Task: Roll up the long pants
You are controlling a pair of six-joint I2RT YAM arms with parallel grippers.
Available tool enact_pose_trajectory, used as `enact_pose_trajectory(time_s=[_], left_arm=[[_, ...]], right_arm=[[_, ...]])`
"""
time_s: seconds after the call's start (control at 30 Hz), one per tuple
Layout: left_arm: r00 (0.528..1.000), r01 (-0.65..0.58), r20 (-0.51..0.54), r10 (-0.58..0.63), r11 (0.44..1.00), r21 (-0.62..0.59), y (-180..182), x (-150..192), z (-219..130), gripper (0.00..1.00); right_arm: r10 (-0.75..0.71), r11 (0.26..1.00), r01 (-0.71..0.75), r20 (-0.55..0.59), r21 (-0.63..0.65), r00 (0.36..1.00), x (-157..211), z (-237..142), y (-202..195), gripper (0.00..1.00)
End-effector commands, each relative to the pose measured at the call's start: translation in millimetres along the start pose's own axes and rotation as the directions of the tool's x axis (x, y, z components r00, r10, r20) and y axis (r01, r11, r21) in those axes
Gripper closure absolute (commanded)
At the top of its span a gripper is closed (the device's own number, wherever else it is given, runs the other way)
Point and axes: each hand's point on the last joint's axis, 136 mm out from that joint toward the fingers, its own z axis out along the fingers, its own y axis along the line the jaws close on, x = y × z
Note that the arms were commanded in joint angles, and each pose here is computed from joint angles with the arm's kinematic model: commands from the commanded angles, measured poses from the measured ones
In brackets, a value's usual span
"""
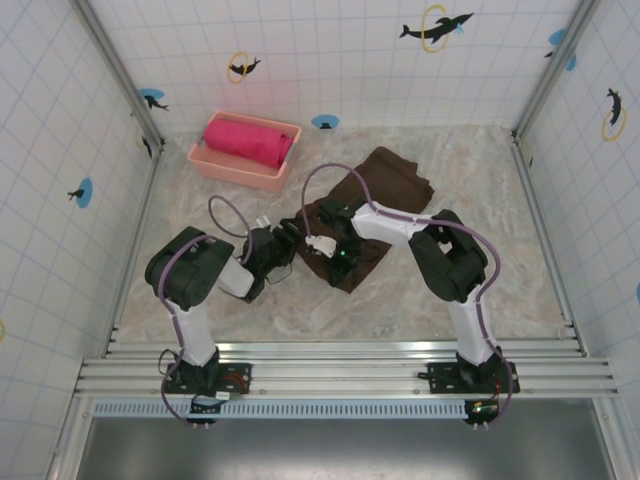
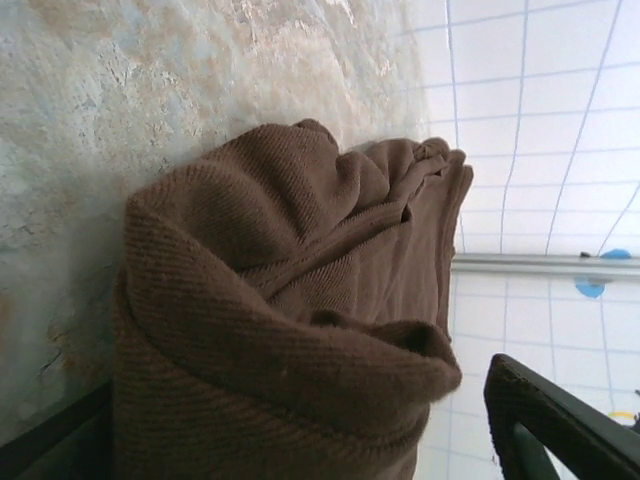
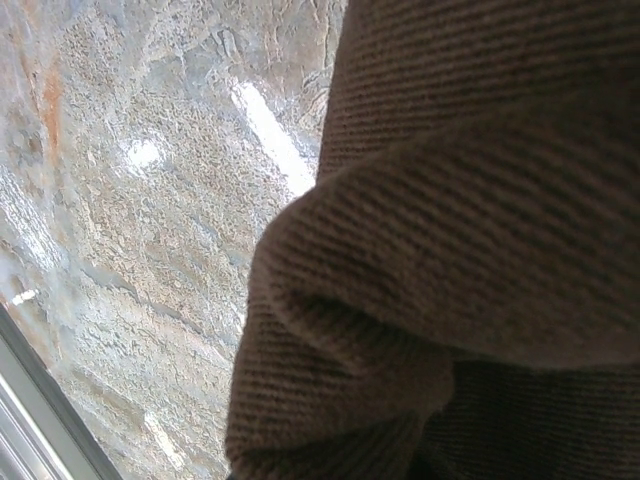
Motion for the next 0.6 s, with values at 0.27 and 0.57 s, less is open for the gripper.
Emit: enact_pose_trajectory(time_s=[0.27, 0.57], left_arm=[[0.971, -0.068, -0.238, 0.010, 0.969, -0.236, 84, 36, 0, 0.22], [0.931, -0.163, -0.357, 0.070, 0.958, -0.236, 86, 28, 7, 0.73]], right_arm=[[0.012, 0.999, -0.011, -0.023, 0.046, 1.000, 4, 6, -26, 1.00], [0.000, 0.999, 0.001, -0.022, 0.053, 1.000, 4, 3, -31, 1.00]])
